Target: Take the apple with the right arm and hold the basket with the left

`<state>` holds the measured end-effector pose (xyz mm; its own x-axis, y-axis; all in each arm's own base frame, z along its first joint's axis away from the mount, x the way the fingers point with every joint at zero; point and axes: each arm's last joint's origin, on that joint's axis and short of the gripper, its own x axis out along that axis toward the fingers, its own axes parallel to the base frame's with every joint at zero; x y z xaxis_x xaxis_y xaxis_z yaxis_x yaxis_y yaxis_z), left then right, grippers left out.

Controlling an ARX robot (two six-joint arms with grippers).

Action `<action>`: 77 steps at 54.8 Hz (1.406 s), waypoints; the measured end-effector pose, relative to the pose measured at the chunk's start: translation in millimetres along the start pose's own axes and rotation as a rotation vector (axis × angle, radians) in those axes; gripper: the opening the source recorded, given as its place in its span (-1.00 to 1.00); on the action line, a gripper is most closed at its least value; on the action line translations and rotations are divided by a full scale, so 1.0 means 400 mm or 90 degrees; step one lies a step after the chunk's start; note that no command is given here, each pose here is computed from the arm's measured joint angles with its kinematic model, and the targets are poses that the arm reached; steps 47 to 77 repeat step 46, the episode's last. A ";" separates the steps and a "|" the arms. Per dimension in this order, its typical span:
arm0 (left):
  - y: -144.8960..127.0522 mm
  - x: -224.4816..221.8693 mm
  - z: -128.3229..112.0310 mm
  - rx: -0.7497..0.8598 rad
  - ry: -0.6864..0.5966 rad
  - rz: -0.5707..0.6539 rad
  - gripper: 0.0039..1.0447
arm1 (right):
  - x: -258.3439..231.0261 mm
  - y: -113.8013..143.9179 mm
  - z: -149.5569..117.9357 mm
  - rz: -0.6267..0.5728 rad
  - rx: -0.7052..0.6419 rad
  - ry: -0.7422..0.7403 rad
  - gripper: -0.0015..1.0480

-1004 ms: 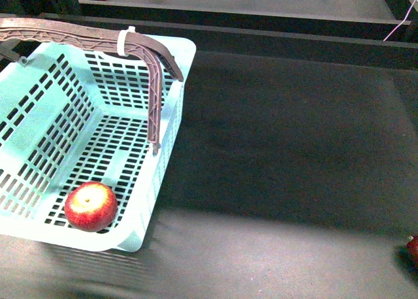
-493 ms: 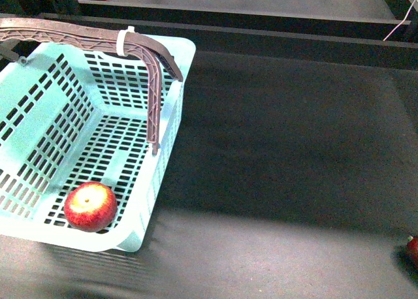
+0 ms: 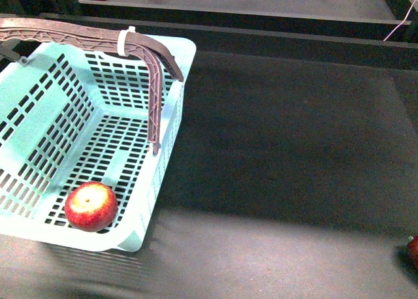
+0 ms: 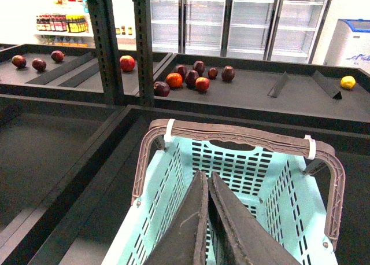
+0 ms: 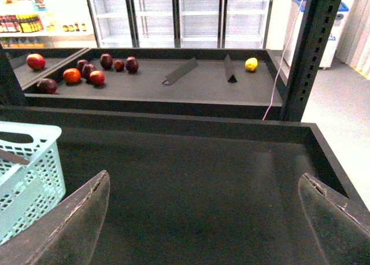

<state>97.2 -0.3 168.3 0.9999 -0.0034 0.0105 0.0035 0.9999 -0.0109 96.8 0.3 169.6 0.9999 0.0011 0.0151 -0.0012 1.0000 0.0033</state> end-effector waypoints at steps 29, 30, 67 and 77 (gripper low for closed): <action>0.000 0.000 0.000 0.000 0.000 0.000 0.08 | 0.000 0.000 0.000 0.000 0.000 0.000 0.83; 0.000 0.000 0.000 0.000 0.000 0.000 0.15 | 0.000 0.000 0.000 0.000 0.000 0.000 0.83; 0.000 0.000 0.000 0.001 0.000 0.000 0.87 | 0.000 0.000 0.000 0.000 0.000 0.000 0.83; 0.000 0.000 0.000 0.001 0.000 0.000 0.87 | 0.000 0.000 0.000 0.000 0.000 0.000 0.83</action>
